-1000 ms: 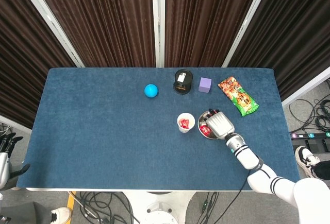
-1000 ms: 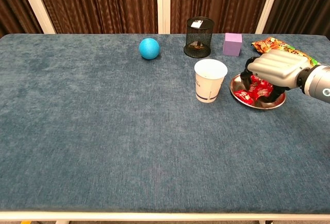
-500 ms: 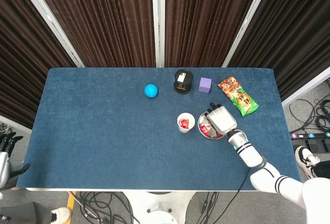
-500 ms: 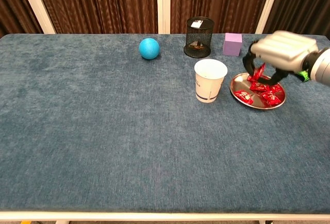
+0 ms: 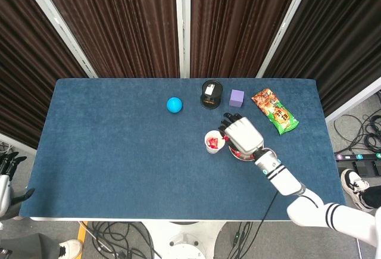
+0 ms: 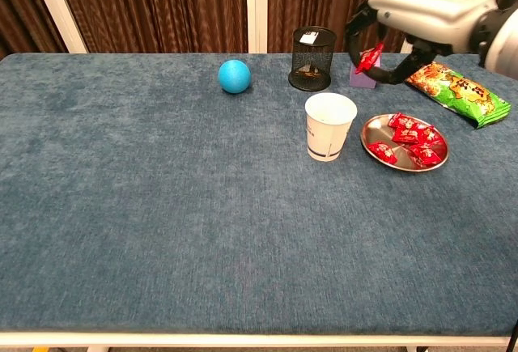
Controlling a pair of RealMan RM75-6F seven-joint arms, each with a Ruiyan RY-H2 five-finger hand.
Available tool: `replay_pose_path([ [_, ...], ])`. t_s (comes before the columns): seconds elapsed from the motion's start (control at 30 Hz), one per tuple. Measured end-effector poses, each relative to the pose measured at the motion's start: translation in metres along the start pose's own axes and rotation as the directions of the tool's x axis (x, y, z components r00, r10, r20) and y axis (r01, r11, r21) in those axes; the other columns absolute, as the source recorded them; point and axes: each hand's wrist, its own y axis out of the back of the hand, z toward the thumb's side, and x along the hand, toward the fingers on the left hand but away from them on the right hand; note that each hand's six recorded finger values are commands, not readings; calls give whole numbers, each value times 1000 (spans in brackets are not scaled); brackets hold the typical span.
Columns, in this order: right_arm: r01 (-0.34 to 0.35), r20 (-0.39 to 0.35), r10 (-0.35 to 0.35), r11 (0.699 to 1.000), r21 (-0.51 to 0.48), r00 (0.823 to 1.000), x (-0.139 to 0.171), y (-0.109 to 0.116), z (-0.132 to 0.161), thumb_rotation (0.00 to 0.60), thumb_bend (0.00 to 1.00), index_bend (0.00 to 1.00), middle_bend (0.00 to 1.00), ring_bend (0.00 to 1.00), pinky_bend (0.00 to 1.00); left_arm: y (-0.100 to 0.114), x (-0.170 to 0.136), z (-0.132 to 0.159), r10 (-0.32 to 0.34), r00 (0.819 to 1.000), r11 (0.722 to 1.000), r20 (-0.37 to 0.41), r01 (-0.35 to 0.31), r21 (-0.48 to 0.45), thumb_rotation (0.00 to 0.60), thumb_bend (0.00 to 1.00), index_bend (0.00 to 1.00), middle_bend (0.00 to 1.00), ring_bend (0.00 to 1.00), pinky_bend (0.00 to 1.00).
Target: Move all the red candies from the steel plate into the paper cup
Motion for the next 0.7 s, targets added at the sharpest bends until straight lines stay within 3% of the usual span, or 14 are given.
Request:
replay_pose_path([
  [0.27, -61, 4, 61, 998, 2, 998, -21, -26, 12, 600, 356, 424, 321, 148, 330, -2, -4, -6, -6, 1000, 1000, -15, 6, -2, 600, 0, 288, 248, 141, 209],
  [0.43, -37, 15, 37, 999, -13, 999, -22, -21, 10, 600, 297, 334, 269, 119, 309, -2, -4, -8, -1, 1000, 1000, -21, 1, -2, 600, 0, 287, 248, 141, 210],
  [0.57, -6, 62, 7, 1000, -12, 998, -10, -8, -11, 600, 168, 330, 272, 122, 312, -2, -2, -7, -1, 1000, 1000, -14, 1, -2, 600, 0, 287, 248, 141, 210],
  [0.7, -42, 136, 40, 999, 8, 990, 11, -10, -42, 600, 93, 329, 287, 130, 340, -3, -1, -4, -2, 1000, 1000, -6, 2, -5, 600, 0, 288, 249, 141, 210],
])
